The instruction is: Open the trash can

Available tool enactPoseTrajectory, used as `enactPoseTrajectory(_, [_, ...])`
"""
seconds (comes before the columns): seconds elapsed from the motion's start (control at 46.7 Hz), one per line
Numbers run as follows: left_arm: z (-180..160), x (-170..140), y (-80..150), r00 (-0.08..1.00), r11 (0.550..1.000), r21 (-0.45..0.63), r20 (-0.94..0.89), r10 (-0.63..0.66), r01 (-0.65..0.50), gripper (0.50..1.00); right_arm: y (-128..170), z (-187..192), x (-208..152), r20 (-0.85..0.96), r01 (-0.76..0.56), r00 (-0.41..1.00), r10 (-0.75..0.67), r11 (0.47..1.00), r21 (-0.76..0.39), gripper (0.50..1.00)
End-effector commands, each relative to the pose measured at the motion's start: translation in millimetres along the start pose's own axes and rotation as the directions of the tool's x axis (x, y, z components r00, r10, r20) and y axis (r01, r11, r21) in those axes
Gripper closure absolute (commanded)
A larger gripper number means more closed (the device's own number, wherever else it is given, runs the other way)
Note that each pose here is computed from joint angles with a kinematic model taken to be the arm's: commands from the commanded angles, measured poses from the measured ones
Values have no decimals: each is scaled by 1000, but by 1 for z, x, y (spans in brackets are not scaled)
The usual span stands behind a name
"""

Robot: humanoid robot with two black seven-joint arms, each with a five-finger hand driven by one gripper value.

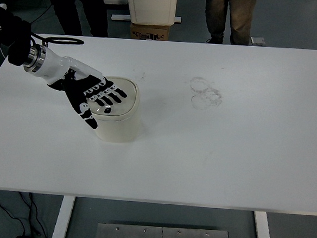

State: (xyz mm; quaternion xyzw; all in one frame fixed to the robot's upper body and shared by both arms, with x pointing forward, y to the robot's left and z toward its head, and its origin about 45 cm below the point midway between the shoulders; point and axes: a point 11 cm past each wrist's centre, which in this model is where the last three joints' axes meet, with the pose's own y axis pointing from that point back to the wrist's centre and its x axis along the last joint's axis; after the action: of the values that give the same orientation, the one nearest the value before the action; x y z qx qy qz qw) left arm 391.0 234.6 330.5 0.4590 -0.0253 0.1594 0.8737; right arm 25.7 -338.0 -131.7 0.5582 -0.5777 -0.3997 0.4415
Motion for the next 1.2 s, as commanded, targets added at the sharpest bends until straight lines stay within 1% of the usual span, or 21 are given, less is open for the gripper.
enactPoseTrajectory(0.0, [0, 1, 1, 1000, 1000, -1, 0, 3, -3, 500, 0, 0, 0, 0, 0, 1000, 0, 1000, 0, 509])
enactPoseTrajectory(0.343, [7, 8, 11, 999, 999, -15, 9, 35, -35, 500, 0, 0, 0, 0, 0, 1000, 0, 1000, 0, 509])
enactPoseTrajectory(0.642, [9, 9, 12, 999, 999, -16, 13, 38, -38, 500, 0, 0, 0, 0, 0, 1000, 0, 1000, 0, 509])
enactPoseTrajectory(0.878, [28, 26, 32, 994, 993, -52, 32, 106, -105, 500, 0, 0, 0, 0, 0, 1000, 0, 1000, 0, 509])
enactPoseTrajectory(1.177, [31, 66, 63, 968, 963, -102, -33, 248, -250, 500, 0, 0, 0, 0, 1, 1000, -1, 1000, 0, 509])
